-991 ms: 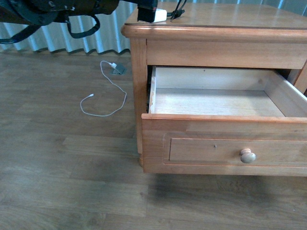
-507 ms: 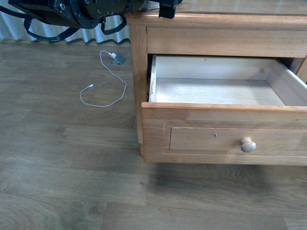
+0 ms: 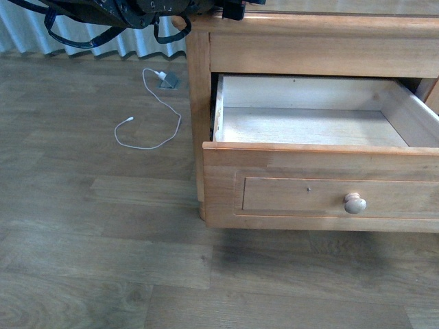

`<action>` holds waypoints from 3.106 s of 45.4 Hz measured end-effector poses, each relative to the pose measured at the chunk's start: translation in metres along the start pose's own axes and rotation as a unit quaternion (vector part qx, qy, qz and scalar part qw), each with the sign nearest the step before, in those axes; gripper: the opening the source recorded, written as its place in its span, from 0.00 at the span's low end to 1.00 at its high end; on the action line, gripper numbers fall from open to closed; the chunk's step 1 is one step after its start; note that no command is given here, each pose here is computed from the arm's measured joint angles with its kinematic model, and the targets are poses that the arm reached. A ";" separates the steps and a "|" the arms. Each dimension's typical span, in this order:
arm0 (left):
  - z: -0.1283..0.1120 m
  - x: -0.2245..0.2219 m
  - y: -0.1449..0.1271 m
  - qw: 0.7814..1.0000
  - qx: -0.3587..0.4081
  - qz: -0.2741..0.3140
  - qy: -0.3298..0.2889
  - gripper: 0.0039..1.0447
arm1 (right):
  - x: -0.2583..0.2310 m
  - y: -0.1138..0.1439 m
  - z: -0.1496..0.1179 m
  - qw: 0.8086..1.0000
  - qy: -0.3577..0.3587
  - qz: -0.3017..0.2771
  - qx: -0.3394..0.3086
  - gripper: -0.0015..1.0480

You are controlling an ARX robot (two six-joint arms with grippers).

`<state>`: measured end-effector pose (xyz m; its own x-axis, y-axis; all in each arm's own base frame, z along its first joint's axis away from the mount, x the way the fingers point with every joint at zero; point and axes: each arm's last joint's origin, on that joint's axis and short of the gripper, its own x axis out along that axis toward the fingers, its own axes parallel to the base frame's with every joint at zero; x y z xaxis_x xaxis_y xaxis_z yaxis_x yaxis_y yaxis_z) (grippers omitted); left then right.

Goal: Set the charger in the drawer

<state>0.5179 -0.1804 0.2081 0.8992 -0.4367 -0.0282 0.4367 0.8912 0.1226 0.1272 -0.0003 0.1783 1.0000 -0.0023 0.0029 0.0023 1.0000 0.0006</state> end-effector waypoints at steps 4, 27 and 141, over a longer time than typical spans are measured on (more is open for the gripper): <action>0.000 -0.001 0.000 1.000 0.001 0.006 -0.001 0.38 | 0.000 0.000 0.000 1.000 0.000 0.000 0.000 0.92; 0.068 -0.077 -0.016 0.996 0.004 -0.043 -0.078 0.38 | 0.000 0.000 0.000 1.000 0.000 0.000 0.000 0.92; -0.004 -0.431 -0.019 0.975 -0.059 0.212 0.006 0.43 | 0.000 0.000 0.000 1.000 0.000 0.000 0.000 0.92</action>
<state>0.1224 -0.0084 0.2144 0.9996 -0.0244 -0.0109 0.0245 0.9996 0.0100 0.1272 -0.0003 0.1783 1.0000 -0.0015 0.0029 0.0015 1.0000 0.0006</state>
